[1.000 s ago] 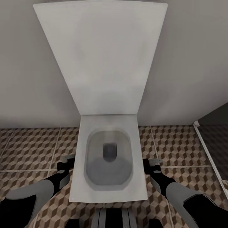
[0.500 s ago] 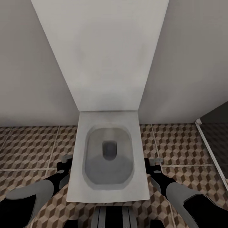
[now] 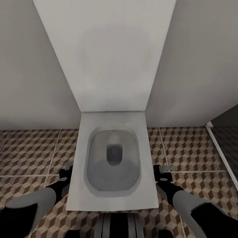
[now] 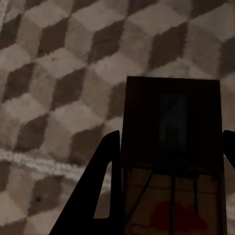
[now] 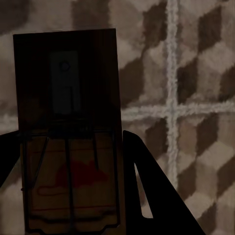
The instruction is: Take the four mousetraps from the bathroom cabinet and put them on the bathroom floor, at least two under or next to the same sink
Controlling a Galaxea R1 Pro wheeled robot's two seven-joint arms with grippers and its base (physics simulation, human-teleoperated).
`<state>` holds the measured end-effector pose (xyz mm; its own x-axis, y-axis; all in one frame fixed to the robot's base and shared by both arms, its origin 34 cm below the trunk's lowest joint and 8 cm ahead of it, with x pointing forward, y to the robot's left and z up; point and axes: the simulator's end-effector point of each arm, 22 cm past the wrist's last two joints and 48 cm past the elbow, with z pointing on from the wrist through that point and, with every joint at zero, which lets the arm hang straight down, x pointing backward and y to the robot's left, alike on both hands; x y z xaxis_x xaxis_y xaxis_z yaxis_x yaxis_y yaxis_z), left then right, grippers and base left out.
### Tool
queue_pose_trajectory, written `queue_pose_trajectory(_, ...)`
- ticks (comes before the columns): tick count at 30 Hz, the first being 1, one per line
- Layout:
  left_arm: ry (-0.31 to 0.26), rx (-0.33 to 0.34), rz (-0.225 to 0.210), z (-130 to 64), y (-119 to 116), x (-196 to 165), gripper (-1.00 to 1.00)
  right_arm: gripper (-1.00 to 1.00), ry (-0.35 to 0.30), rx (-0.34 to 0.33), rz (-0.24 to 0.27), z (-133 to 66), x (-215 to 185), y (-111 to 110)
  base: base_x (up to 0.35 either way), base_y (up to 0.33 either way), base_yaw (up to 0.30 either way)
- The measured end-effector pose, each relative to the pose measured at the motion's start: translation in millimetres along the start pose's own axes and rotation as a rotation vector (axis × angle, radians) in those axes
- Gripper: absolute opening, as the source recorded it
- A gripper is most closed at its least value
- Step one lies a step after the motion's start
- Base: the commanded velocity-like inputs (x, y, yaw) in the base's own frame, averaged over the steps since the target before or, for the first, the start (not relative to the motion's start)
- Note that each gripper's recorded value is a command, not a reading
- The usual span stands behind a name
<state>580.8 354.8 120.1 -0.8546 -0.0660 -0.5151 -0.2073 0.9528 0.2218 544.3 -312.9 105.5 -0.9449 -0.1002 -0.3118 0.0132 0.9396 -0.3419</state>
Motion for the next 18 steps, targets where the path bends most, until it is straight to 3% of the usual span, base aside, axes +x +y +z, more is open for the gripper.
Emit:
queue_pose_trajectory(9,0.000,0.000,-0.001,14.2,-3,15,-1.00,-1.00,-0.041,0.009,0.015,16.8,1,3,0.000,0.000,0.000)
queue_pose_trajectory(18,0.018,-0.006,0.005,25.6,-3,34,-1.00,-1.00,-0.026,0.006,0.008,29.9,17,10,0.000,0.000,0.000)
